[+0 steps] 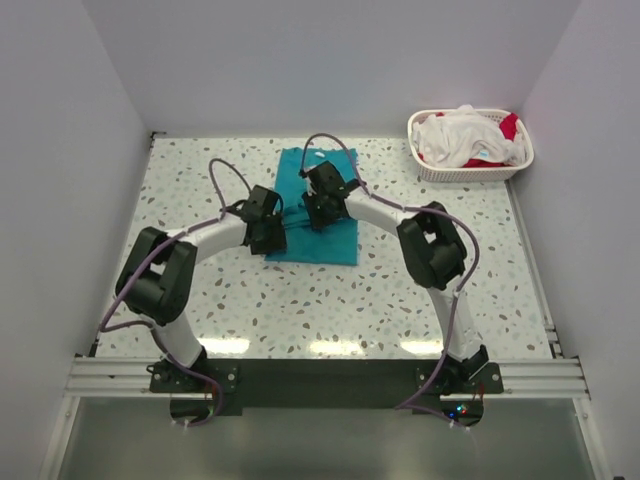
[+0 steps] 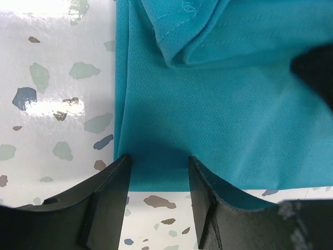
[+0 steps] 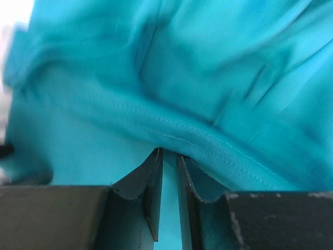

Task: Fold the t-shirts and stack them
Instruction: Fold the tshirt

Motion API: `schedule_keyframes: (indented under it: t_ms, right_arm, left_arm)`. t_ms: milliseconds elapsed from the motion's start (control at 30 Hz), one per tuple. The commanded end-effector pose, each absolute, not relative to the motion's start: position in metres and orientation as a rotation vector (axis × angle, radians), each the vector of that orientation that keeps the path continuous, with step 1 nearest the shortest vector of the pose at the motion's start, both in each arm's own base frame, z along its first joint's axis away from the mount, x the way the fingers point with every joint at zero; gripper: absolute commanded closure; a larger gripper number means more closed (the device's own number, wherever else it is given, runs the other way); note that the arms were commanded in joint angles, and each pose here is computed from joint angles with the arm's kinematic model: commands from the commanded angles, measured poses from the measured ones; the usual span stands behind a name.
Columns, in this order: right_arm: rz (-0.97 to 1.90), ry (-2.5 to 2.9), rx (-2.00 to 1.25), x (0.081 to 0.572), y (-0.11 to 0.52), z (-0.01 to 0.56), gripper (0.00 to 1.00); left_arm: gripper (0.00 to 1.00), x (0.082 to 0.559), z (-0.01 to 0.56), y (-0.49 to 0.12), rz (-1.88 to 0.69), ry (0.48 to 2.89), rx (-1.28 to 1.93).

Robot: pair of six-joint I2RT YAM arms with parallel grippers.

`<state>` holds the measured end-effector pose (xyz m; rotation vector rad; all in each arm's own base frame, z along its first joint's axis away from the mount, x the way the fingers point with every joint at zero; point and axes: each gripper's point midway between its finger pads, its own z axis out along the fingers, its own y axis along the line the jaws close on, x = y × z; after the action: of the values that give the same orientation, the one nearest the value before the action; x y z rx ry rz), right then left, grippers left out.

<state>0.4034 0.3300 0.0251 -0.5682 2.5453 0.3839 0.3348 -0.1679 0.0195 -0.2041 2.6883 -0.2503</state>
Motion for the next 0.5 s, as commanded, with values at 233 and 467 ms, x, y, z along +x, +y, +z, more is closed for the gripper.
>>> schedule_keyframes:
  t_ms: [233, 467]
  right_arm:
    - [0.423, 2.257, -0.311, 0.506, 0.314, 0.127, 0.73]
    - [0.860, 2.232, -0.220, 0.433, 0.309, 0.168, 0.68]
  left_arm:
    - [0.46, 0.254, -0.006, -0.146, -0.245, 2.812, -0.215]
    - [0.40, 0.236, 0.043, -0.166, -0.549, 2.669, -0.258]
